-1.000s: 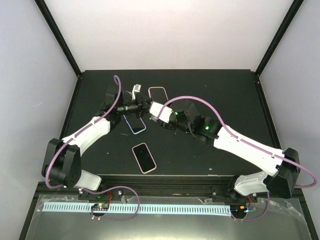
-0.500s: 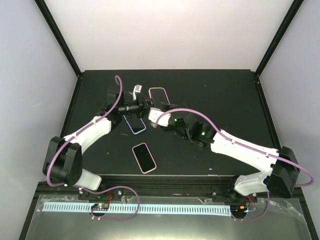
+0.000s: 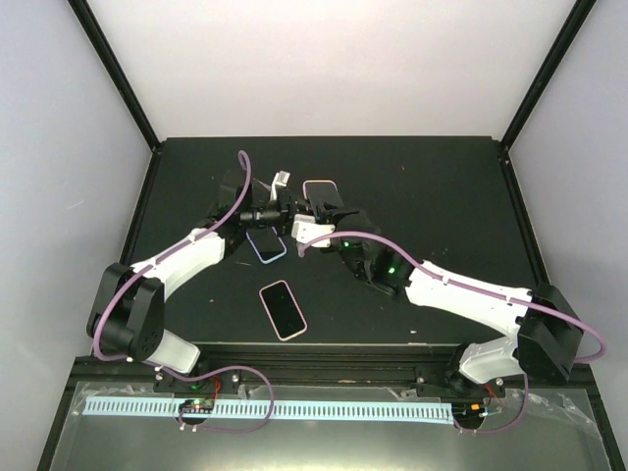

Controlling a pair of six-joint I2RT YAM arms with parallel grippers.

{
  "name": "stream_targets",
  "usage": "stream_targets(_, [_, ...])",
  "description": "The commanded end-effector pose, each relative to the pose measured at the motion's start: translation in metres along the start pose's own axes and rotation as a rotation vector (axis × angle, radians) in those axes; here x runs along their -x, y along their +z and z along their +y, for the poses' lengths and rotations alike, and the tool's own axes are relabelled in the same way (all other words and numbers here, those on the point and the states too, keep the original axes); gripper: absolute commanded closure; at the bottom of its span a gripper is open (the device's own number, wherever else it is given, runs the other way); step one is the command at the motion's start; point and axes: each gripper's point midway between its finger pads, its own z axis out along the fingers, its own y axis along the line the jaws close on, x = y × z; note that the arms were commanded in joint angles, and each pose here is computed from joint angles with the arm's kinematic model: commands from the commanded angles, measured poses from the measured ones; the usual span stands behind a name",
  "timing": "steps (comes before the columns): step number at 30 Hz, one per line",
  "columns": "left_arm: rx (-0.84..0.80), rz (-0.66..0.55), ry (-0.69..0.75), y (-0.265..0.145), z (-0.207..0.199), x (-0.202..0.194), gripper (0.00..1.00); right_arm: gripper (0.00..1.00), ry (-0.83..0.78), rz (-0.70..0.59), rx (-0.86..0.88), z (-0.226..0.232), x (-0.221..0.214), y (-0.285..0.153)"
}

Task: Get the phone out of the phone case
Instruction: Remove the phone case from the phone.

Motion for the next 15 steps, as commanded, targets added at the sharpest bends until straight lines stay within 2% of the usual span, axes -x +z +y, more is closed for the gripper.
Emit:
stream_targets(1, [-0.058,0.107,0.092,0.002,-0.023,-0.02,0.99,0.87,0.051,0.04,-0.183,-0.056,-0.009,-0.013])
stream_targets(6, [-0.014,0.083,0.132,0.001,-0.02,-0.016,0.98,0.98,0.15,0.046,-0.151,-0.068,-0.007,-0.023])
stream_targets(15, [0.114,-0.021,0.165,-0.01,0.004,0.003,0.98,0.99,0.257,0.028,-0.034,-0.074,-0.004,-0.046])
